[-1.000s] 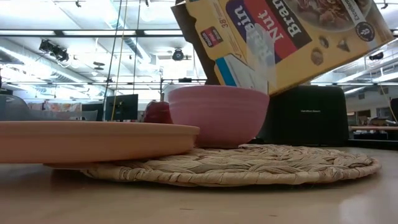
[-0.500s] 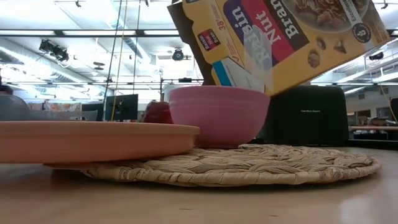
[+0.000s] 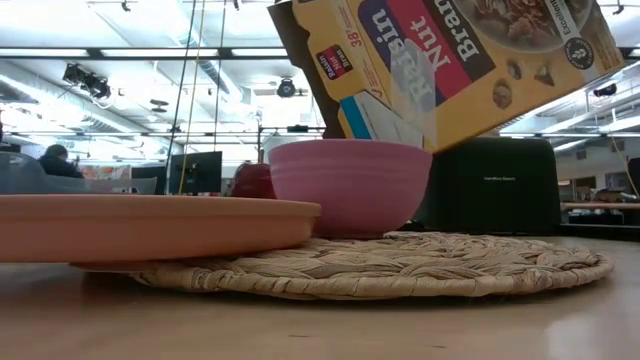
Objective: Arrange a breakfast setting
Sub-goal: Pour the cereal into the pink bowl
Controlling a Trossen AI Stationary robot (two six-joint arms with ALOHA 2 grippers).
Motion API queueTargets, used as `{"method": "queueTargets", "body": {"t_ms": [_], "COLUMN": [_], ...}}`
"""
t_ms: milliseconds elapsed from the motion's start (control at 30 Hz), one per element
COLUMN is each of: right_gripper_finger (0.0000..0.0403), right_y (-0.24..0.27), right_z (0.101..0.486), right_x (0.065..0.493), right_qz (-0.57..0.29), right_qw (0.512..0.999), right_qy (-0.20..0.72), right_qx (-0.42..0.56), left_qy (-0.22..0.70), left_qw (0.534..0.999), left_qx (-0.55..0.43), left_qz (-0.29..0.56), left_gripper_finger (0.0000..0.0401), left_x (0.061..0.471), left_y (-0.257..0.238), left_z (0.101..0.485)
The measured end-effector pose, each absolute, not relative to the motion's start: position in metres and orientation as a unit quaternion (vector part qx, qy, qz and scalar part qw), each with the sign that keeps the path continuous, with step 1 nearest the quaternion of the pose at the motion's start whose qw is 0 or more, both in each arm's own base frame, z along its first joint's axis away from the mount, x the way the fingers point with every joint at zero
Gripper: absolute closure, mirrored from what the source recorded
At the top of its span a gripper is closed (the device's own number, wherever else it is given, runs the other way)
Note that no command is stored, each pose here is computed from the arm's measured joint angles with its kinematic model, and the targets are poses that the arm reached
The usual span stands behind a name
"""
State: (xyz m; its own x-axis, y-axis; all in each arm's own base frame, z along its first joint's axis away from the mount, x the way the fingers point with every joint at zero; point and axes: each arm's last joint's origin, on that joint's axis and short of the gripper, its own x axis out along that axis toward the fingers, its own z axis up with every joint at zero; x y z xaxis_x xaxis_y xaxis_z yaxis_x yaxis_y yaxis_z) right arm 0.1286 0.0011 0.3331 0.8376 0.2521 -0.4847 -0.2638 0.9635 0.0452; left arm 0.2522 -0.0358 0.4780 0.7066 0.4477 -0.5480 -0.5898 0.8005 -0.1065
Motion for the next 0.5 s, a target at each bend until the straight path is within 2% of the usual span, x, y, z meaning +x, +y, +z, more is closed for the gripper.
{"method": "queueTargets", "body": {"t_ms": [333,500], "right_gripper_finger": [0.0197,0.0197], "right_y": [0.001,0.001], "right_z": [0.334,0.347], "right_x": [0.129,0.127], "right_qz": [0.137,0.134], "right_qw": [0.959,0.967], "right_qy": [0.248,0.219], "right_qx": [-0.006,-0.008], "left_qy": [0.257,0.257], "left_qw": [0.913,0.913], "left_qx": [-0.138,-0.138], "left_qz": [0.284,0.284], "left_gripper_finger": [0.0074,0.0074], "left_x": [0.252,0.252], "left_y": [-0.036,-0.036], "left_z": [0.478,0.478]}}
